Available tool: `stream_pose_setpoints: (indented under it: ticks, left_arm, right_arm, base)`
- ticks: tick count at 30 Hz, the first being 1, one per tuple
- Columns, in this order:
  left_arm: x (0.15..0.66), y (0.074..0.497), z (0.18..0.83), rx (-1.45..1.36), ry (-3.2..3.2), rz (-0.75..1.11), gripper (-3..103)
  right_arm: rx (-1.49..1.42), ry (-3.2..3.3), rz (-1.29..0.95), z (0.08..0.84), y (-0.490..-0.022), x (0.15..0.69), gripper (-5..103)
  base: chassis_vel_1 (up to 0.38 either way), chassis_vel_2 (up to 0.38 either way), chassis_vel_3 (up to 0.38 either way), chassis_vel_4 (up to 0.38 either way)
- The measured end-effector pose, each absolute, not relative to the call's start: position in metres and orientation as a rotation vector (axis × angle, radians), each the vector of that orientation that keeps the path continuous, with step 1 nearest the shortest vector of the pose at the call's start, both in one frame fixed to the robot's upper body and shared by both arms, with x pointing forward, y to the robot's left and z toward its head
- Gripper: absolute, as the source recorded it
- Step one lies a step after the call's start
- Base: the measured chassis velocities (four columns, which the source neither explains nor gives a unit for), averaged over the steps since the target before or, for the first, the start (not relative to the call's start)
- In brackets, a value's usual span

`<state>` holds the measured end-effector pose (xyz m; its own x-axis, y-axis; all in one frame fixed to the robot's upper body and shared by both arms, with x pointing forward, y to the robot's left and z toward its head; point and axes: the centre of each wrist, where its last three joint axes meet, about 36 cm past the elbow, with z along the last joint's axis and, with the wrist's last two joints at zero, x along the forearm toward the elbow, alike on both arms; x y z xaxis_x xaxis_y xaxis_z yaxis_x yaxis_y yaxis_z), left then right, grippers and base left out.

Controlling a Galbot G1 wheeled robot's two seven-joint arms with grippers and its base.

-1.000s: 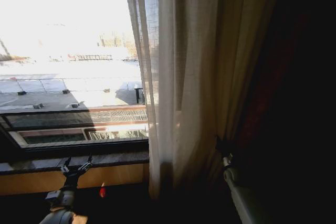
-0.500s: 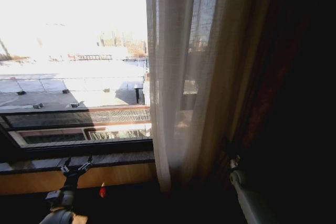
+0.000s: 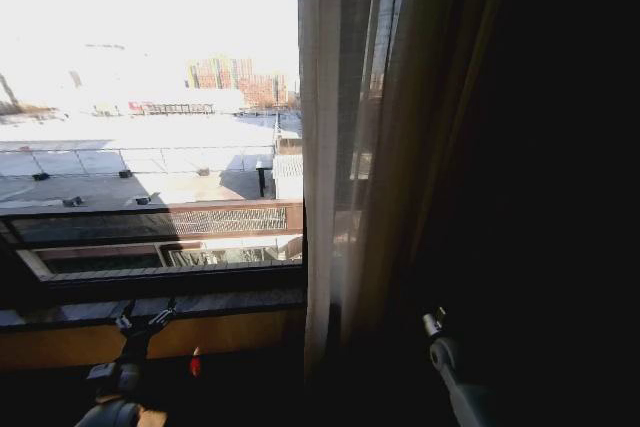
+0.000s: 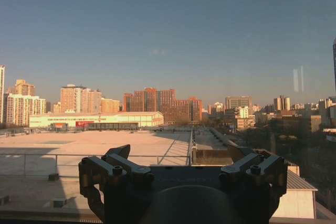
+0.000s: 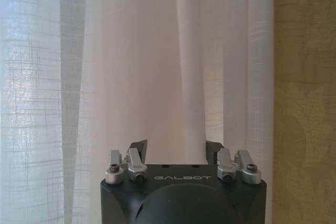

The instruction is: Open the curtains by pulling them apart, changing their state from closed to fully open.

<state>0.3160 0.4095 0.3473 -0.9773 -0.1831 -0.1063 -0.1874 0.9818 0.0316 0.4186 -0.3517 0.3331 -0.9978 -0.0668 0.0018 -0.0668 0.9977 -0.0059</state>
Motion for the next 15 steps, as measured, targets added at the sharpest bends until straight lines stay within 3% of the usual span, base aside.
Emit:
stream_pose_setpoints:
  ticks: [1,3,7,9,12,15]
  left_arm:
    - [0.3160,0.4095,0.3473,-0.283,3.025,0.063,100]
    - [0.3160,0.4095,0.3473,-0.283,3.025,0.063,100]
    - [0.3160,0.4095,0.3473,-0.283,3.025,0.063,100]
    - [0.3160,0.4095,0.3473,-0.283,3.025,0.063,100]
    - [0.3160,0.4095,0.3473,-0.283,3.025,0.063,100]
    - [0.3160,0.4095,0.3473,-0.283,3.025,0.063,100]
  right_arm:
    - [0.118,-3.141,0.014,0.3339,-0.3510,0.4154,68]
    - [0.127,-3.144,0.019,0.3349,-0.3503,0.4132,68]
    - [0.156,-3.148,0.037,0.3358,-0.3480,0.4076,89]
    - [0.158,-3.151,0.036,0.3361,-0.3471,0.4076,89]
    - [0.171,-3.157,0.026,0.3360,-0.3435,0.4080,100]
    - [0.190,-3.164,0.017,0.3359,-0.3419,0.4084,100]
  base:
    - [0.000,0.000,0.000,0.000]
    - [0.000,0.000,0.000,0.000]
    - [0.000,0.000,0.000,0.000]
    - [0.000,0.000,0.000,0.000]
    - [0.000,0.000,0.000,0.000]
    - [0.000,0.000,0.000,0.000]
